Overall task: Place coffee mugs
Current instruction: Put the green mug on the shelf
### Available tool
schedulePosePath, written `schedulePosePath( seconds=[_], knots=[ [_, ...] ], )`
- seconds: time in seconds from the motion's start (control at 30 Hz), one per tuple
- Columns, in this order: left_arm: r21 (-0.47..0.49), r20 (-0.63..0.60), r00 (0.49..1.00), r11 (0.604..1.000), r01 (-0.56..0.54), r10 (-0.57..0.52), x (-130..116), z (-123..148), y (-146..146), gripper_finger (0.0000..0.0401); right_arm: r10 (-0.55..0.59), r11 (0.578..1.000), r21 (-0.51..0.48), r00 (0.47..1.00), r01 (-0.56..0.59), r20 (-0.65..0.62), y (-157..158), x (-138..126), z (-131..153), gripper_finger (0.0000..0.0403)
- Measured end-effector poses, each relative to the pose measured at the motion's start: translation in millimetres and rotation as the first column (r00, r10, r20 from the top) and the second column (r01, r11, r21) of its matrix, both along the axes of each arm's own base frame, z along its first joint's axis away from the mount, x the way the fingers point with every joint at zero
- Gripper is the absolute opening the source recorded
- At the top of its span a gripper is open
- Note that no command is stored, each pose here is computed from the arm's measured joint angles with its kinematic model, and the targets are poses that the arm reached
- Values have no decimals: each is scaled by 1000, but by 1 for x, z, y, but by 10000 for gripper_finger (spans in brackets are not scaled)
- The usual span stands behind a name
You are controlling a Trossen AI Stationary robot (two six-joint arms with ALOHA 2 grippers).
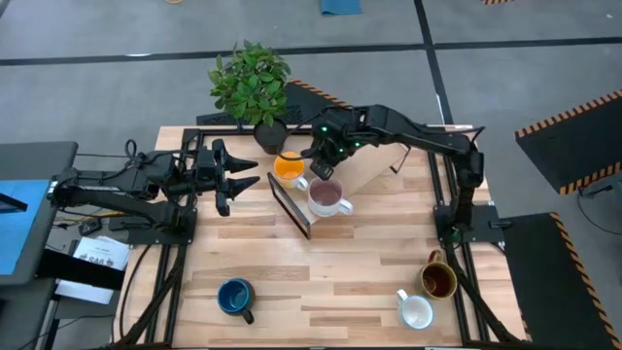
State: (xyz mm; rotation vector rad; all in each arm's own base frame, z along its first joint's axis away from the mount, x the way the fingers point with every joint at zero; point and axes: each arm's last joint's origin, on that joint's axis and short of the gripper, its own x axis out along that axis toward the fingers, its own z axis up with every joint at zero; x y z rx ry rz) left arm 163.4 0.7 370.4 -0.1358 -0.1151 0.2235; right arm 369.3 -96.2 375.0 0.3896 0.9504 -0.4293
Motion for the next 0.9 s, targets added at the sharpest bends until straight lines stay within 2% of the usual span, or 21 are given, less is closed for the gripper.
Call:
schedulePosePath(
  seconds=[0.2, 0.4, 0.9],
  knots=[
    [2, -1, 1000, 1000, 0, 0, 0, 0, 0, 173, -24, 1000, 14, 1000, 24, 8, 0, 0, 0, 33],
    [3, -1, 1000, 1000, 0, 0, 0, 0, 0, 173, -33, 999, 21, 999, 33, 8, 1, 0, 0, 58],
    [2, -1, 1000, 1000, 0, 0, 0, 0, 0, 173, -83, 995, 53, 996, 82, 15, 1, 1, -2, 57]
  ],
)
